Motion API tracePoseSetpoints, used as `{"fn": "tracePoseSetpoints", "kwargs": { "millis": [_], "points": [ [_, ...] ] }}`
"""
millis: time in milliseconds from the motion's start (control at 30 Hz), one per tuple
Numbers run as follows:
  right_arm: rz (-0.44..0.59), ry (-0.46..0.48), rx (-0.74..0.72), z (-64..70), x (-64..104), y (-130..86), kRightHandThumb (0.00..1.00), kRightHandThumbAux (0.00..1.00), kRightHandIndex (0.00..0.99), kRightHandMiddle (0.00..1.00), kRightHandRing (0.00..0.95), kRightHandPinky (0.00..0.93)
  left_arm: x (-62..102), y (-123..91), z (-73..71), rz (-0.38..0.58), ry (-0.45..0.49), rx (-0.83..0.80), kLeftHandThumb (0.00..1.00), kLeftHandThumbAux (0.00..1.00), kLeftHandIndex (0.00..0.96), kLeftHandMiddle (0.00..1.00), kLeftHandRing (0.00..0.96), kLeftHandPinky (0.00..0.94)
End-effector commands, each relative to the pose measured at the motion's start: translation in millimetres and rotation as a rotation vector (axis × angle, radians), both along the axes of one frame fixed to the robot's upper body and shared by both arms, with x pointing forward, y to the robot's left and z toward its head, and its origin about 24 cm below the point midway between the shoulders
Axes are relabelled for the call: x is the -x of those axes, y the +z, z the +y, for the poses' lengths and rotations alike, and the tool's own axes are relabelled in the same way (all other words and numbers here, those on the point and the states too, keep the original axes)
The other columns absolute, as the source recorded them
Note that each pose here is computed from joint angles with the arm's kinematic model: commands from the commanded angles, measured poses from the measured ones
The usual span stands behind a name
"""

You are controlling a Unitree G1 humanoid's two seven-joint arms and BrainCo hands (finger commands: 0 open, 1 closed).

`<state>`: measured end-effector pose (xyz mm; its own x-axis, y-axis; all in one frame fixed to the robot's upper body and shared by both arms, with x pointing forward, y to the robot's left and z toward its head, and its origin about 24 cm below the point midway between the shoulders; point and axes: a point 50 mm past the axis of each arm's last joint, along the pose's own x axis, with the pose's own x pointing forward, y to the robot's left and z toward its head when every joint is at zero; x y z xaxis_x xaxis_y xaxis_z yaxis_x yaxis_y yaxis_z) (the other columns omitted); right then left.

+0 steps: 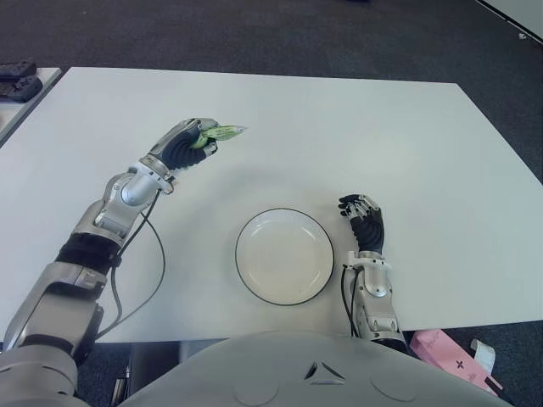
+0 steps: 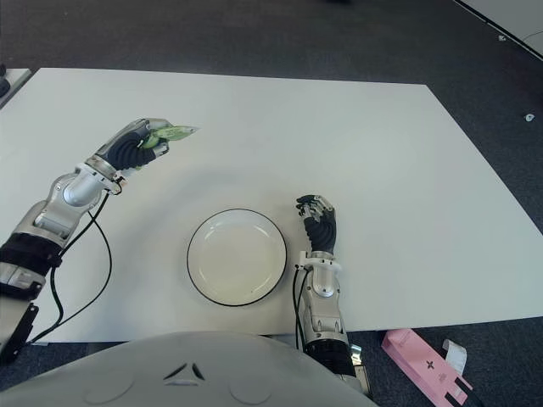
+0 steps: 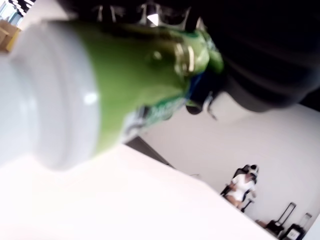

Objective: Put the toothpaste on the table into the plate.

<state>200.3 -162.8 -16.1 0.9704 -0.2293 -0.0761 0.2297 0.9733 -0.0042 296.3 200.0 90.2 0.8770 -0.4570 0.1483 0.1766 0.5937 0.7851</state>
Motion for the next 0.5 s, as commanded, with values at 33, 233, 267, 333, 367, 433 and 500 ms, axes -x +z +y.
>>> {"fn": "tracePoseSetpoints", "kwargs": {
  "millis": [33, 233, 267, 333, 367, 433, 500],
  "points": [
    [0.031, -0.01, -0.03, 2.4, 1.4, -6, 0.713, 0.724, 0.428, 0.466, 0.452, 0.454, 4.8, 8, -12.3, -0.039, -0.042, 0.034, 0.743, 0.7, 0.441, 0.902, 0.894, 0.883],
    [0.03, -0.006, -0.028, 2.5, 0.6, -6, 0.713, 0.724, 0.428, 0.468, 0.452, 0.453, 6.5, 17, -28.0, -0.112, -0.095, 0.021, 0.742, 0.7, 0.441, 0.924, 0.907, 0.898],
    [0.03, -0.004, -0.027, 2.6, 0.5, -6, 0.713, 0.724, 0.428, 0.468, 0.452, 0.453, 7.7, 20, -33.4, -0.144, -0.117, 0.009, 0.742, 0.7, 0.441, 0.93, 0.91, 0.899],
    [0.031, -0.002, -0.026, 2.6, 0.4, -6, 0.713, 0.724, 0.428, 0.469, 0.453, 0.453, 10.1, 25, -40.4, -0.183, -0.148, -0.006, 0.741, 0.701, 0.441, 0.944, 0.916, 0.903],
    [0.033, 0.0, -0.025, 2.6, 0.1, -6, 0.713, 0.724, 0.428, 0.469, 0.453, 0.453, 11.6, 27, -43.8, -0.197, -0.165, -0.01, 0.74, 0.701, 0.441, 0.945, 0.915, 0.901],
    [0.036, 0.002, -0.022, 2.6, -0.3, -6, 0.713, 0.724, 0.428, 0.469, 0.452, 0.451, 15.6, 30, -50.7, -0.191, -0.208, -0.013, 0.74, 0.701, 0.441, 0.939, 0.909, 0.894],
    [0.04, 0.003, -0.02, 2.7, -0.7, -6, 0.713, 0.724, 0.428, 0.469, 0.452, 0.45, 19.6, 33, -57.2, -0.169, -0.254, -0.013, 0.741, 0.701, 0.441, 0.923, 0.898, 0.883]
  ]
}}
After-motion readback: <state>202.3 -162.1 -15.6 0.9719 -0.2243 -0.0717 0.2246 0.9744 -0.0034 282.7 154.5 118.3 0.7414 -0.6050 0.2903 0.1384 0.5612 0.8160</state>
